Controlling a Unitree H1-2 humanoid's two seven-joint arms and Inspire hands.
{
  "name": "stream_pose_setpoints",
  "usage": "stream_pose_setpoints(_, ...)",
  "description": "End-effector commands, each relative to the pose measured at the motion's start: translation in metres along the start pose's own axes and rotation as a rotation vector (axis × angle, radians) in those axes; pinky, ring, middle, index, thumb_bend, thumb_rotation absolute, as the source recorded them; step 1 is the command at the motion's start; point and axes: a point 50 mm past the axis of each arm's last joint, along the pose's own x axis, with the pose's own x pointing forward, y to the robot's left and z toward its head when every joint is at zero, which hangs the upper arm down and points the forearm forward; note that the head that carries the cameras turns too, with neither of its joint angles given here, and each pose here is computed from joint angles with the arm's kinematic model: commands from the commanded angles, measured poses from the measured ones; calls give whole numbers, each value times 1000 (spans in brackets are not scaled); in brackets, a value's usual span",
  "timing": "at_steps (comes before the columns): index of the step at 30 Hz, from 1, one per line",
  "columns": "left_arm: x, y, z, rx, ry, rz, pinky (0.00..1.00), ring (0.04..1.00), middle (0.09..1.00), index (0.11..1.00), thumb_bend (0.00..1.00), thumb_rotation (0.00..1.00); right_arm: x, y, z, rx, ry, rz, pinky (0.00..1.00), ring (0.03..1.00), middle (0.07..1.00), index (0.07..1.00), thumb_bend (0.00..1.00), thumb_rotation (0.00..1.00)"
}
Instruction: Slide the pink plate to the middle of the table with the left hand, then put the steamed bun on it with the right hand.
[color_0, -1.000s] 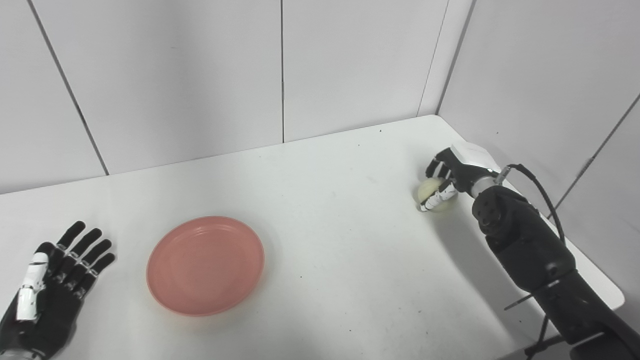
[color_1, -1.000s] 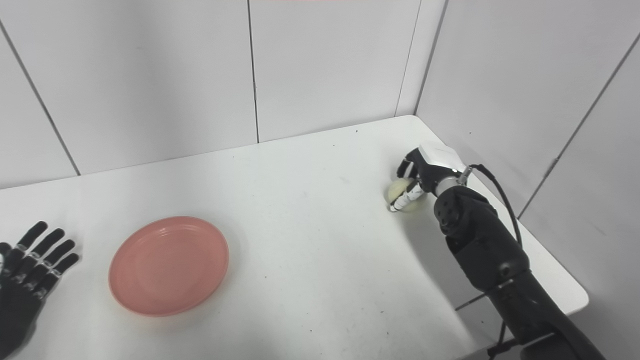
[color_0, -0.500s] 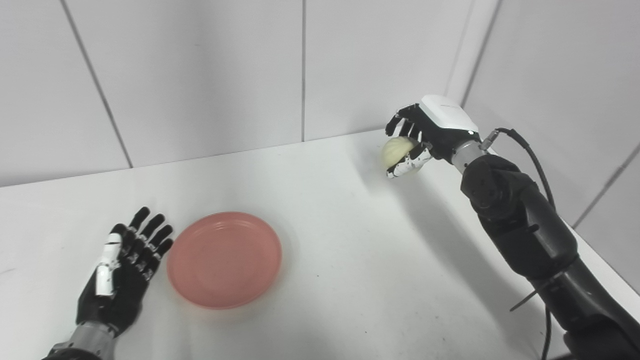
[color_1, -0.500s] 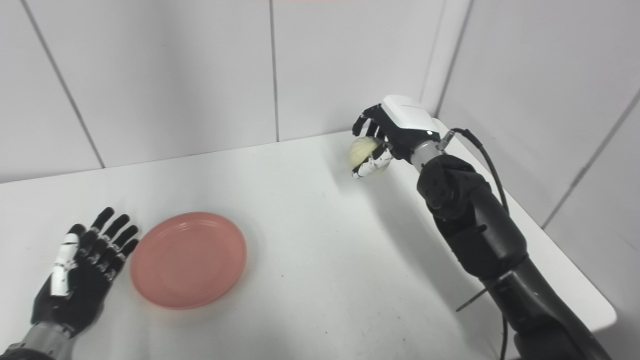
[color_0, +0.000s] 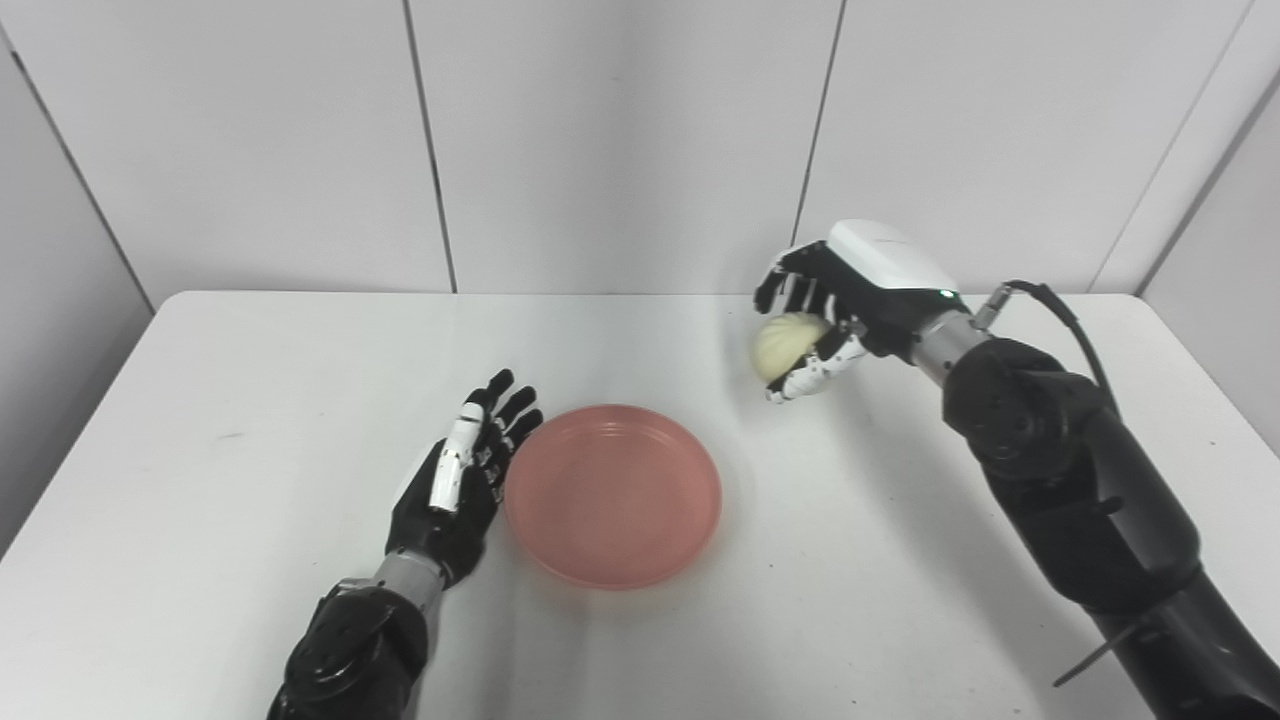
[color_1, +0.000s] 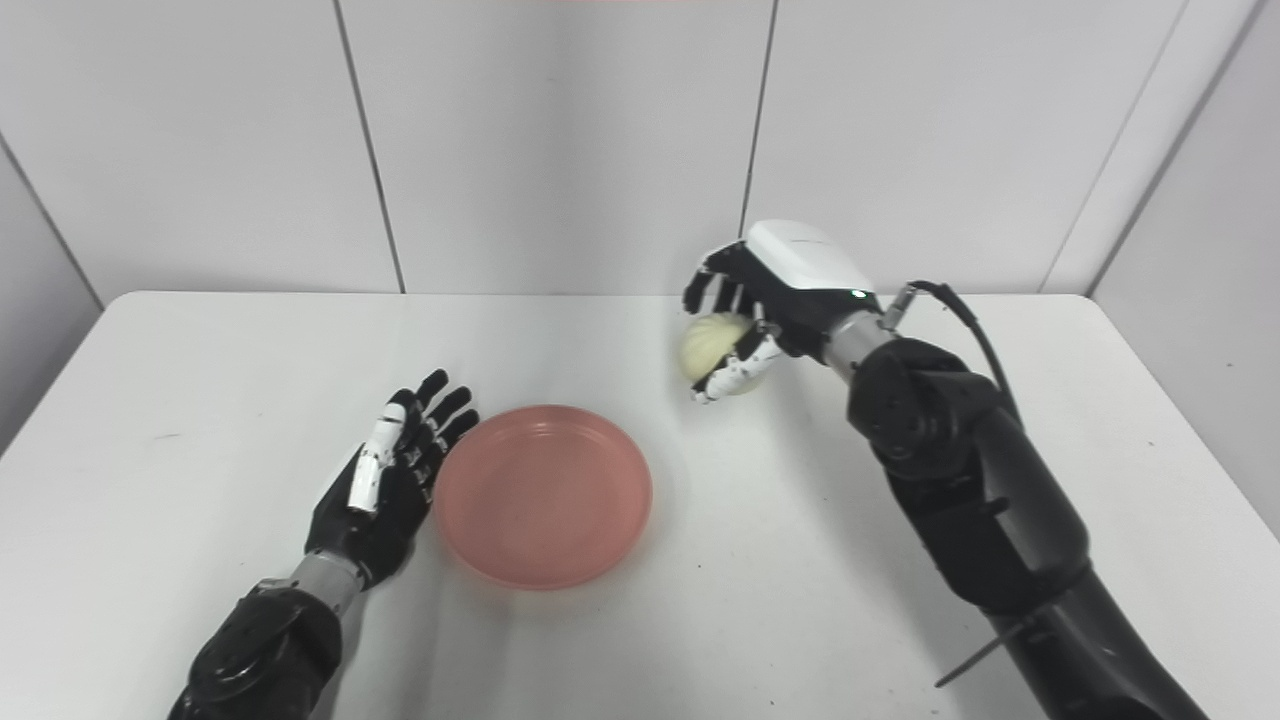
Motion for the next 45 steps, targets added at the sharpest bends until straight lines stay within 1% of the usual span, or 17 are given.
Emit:
stream_pose_setpoints(1, 0, -4, -23, -1, 111, 22, 984, 947, 950, 977, 357, 1000, 5, -25, 27, -32, -105, -63, 293, 373, 426, 537, 516, 0)
stream_pose_setpoints(4, 2, -8, -23, 8, 109, 23, 969, 934, 941, 964, 363, 1000, 9, -20, 40, -14, -139, -41, 342, 415, 440, 531, 517, 0)
stream_pose_setpoints(9, 5, -10, -23, 25, 108, 20, 967, 935, 947, 969, 377, 1000, 16, -4, 56, 13, -175, -9, 326, 402, 426, 530, 518, 0)
stream_pose_setpoints(11, 6, -11, -23, 29, 106, 21, 957, 930, 940, 961, 375, 1000, 19, 2, 60, 26, -185, 0, 317, 393, 420, 532, 517, 0)
stream_pose_setpoints(15, 8, -13, -23, 33, 103, 20, 954, 934, 942, 962, 375, 1000, 24, 14, 65, 27, -192, 15, 345, 416, 430, 527, 520, 0)
stream_pose_setpoints(17, 9, -12, -22, 36, 100, 16, 958, 940, 947, 967, 377, 1000, 27, 22, 68, 24, -203, 37, 332, 405, 424, 528, 519, 0)
stream_pose_setpoints(20, 9, -13, -22, 42, 97, 18, 959, 938, 946, 964, 376, 1000, 30, 32, 70, 19, -214, 68, 342, 416, 431, 530, 519, 0)
stream_pose_setpoints(21, 9, -13, -21, 42, 96, 18, 965, 940, 949, 966, 377, 1000, 31, 35, 69, 23, -217, 78, 363, 431, 439, 530, 519, 0)
stream_pose_setpoints(23, 8, -13, -20, 41, 95, 16, 969, 940, 950, 967, 380, 1000, 33, 43, 68, 40, -220, 96, 373, 437, 443, 532, 519, 0)
stream_pose_setpoints(25, 7, -13, -18, 40, 97, 16, 973, 942, 954, 970, 383, 1000, 34, 51, 68, 36, -214, 112, 324, 395, 429, 537, 517, 0)
stream_pose_setpoints(26, 7, -12, -17, 38, 99, 16, 972, 943, 956, 972, 381, 1000, 35, 55, 68, 29, -213, 119, 283, 361, 453, 513, 521, 0)
stream_pose_setpoints(28, 6, -12, -16, 36, 101, 17, 972, 944, 956, 973, 378, 1000, 35, 60, 68, 21, -211, 134, 253, 337, 473, 493, 525, 0)
stream_pose_setpoints(29, 6, -12, -16, 35, 103, 19, 969, 943, 953, 971, 375, 1000, 35, 64, 67, 23, -210, 142, 267, 353, 433, 515, 520, 0)
stream_pose_setpoints(31, 5, -13, -15, 35, 104, 19, 967, 940, 950, 969, 372, 1000, 35, 70, 65, 34, -209, 158, 301, 384, 416, 531, 517, 0)
stream_pose_setpoints(35, 4, -14, -14, 38, 102, 16, 969, 940, 950, 968, 369, 1000, 35, 79, 62, 44, -200, 188, 300, 385, 411, 533, 517, 0)
stream_pose_setpoints(40, 4, -14, -14, 45, 99, 18, 960, 936, 945, 964, 376, 1000, 35, 90, 63, 41, -165, 230, 320, 404, 409, 531, 517, 0)
stream_pose_setpoints(45, 5, -14, -14, 52, 97, 20, 955, 932, 942, 959, 380, 1000, 36, 102, 66, 15, -159, 257, 300, 383, 408, 530, 518, 0)
